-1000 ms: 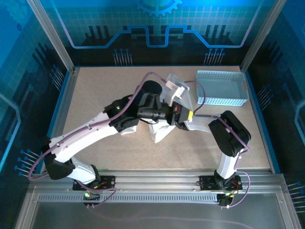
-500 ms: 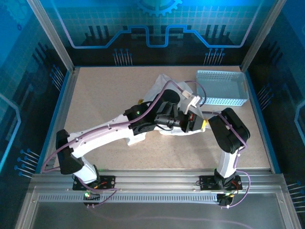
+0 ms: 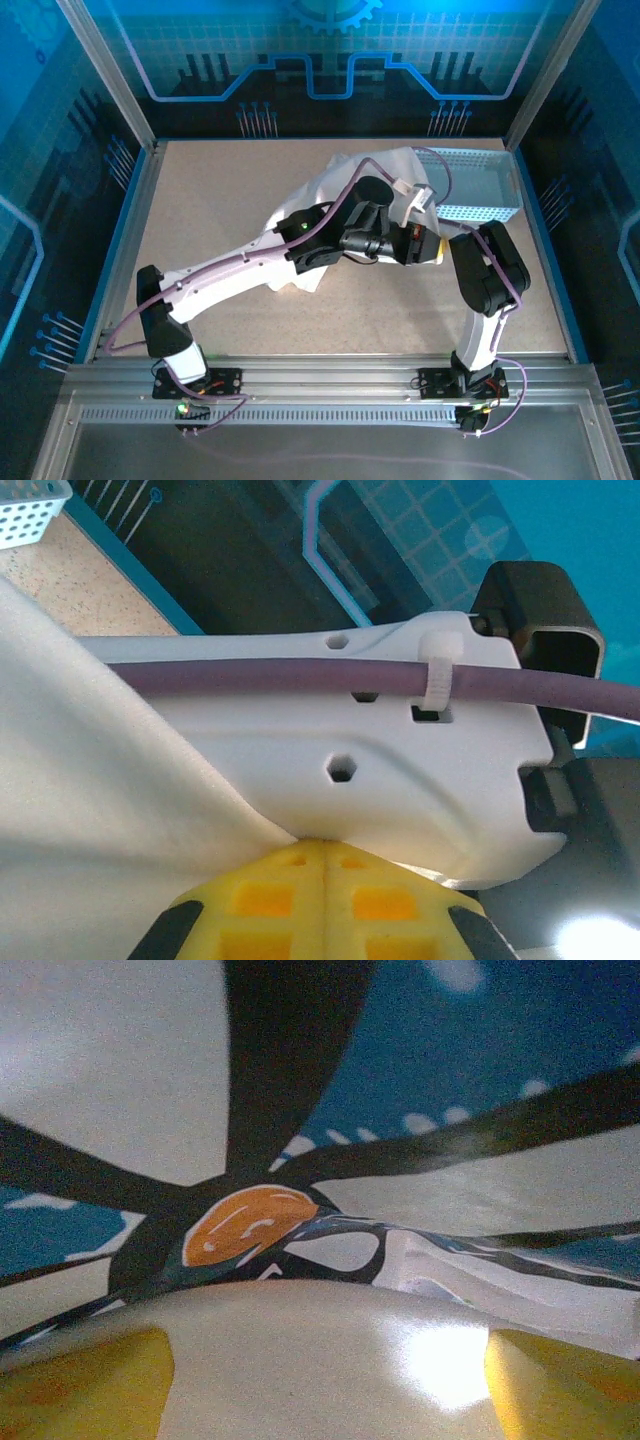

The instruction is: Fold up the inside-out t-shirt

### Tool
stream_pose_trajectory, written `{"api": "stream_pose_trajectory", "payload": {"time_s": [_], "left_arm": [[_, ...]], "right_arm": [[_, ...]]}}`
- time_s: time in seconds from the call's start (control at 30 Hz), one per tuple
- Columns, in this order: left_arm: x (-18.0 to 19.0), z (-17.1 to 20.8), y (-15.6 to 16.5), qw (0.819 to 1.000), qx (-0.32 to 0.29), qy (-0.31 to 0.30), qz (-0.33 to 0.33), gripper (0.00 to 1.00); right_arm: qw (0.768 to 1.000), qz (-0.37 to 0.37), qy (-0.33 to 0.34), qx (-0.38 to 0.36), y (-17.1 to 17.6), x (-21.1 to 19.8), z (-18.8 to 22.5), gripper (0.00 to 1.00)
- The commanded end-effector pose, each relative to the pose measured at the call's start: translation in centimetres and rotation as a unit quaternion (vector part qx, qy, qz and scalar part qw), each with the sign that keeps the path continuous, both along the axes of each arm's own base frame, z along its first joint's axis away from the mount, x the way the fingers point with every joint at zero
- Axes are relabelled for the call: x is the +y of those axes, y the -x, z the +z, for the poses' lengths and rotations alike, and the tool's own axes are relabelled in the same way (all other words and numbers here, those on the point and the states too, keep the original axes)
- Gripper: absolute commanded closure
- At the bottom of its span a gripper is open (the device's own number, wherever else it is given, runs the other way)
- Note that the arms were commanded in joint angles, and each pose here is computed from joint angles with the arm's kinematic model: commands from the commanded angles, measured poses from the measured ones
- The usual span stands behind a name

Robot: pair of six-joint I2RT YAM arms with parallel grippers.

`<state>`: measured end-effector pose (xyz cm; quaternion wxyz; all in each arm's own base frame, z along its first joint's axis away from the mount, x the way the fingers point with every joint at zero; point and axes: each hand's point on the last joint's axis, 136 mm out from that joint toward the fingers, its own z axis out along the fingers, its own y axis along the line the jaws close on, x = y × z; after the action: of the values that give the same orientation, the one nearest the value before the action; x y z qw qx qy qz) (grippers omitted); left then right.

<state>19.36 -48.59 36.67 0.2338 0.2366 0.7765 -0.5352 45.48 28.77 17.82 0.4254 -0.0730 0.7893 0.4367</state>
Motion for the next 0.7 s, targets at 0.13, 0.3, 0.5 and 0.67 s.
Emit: {"api": "stream_pose_trajectory", "payload": {"time_s": [0.13, 0.3, 0.5, 0.67], "left_arm": [[-1.1, -2.3, 3.4, 0.998, -0.023, 0.004, -0.057, 1.0], [6.4, -1.2, -3.2, 0.996, -0.046, -0.01, 0.073, 1.0], [7.2, 1.6, -2.3, 0.996, -0.078, 0.009, 0.046, 1.0], [1.3, 1.3, 2.7, 0.995, -0.09, -0.001, -0.042, 1.0]], "right_arm": [[0.994, 0.104, 0.032, -0.002, 4.2, 2.9, -1.5, 0.14], [0.985, 0.096, 0.143, 0.024, 7.0, -0.5, -3.6, 0.09], [0.988, 0.125, 0.089, -0.005, 9.4, -0.3, -0.2, 0.07], [0.993, 0.112, 0.007, -0.035, 8.2, 0.8, 4.1, 0.06]]}}
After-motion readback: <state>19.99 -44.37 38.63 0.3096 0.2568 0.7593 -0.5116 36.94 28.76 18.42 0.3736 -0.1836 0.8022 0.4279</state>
